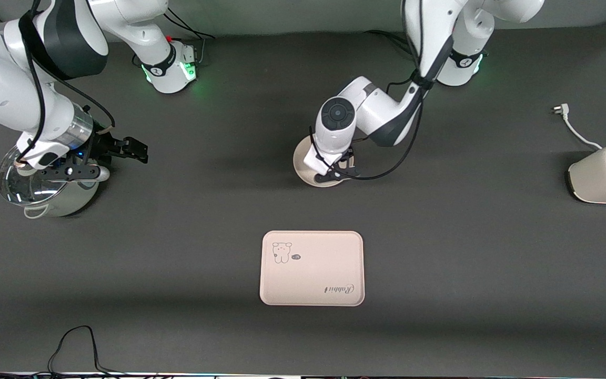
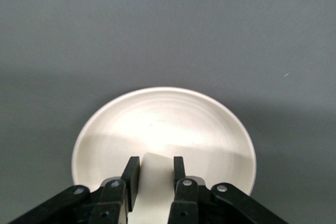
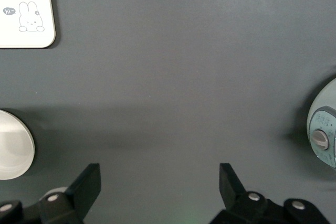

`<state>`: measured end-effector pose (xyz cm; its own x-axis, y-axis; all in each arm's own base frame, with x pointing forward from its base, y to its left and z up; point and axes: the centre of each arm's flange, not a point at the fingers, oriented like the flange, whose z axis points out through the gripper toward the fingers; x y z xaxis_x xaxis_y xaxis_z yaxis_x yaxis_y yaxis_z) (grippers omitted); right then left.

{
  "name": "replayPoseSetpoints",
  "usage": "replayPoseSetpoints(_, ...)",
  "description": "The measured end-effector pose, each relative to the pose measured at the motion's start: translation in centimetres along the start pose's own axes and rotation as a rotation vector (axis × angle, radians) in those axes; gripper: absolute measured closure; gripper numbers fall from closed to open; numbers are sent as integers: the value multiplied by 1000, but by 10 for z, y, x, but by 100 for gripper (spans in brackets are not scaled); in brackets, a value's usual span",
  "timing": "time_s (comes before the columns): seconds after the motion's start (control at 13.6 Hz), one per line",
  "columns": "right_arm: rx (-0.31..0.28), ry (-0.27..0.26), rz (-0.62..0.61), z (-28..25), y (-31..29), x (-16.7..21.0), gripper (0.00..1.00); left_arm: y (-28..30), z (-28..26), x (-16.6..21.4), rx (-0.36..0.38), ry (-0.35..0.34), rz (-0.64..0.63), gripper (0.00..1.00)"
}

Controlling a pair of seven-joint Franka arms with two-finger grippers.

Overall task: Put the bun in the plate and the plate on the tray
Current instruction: 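Carry the bun over the white plate and release it, then withdraw the left gripper while the right gripper reaches the plate rim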

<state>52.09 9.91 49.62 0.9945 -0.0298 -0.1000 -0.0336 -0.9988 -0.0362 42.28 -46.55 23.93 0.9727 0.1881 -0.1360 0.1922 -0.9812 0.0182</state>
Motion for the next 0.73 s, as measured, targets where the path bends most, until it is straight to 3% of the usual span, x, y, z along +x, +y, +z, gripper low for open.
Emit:
replayPoseSetpoints(0.22,-1,7,-22,8,-14,0,0,2,20,-6,16,-11,2,64)
replayPoseSetpoints(0.51,12,22,-41,28,-45,7,0,0,11,-1,21,-11,-20,25)
replayPoseSetpoints(0.73,48,22,-57,44,-77,7,0,-15,-47,22,13,0,-66,0)
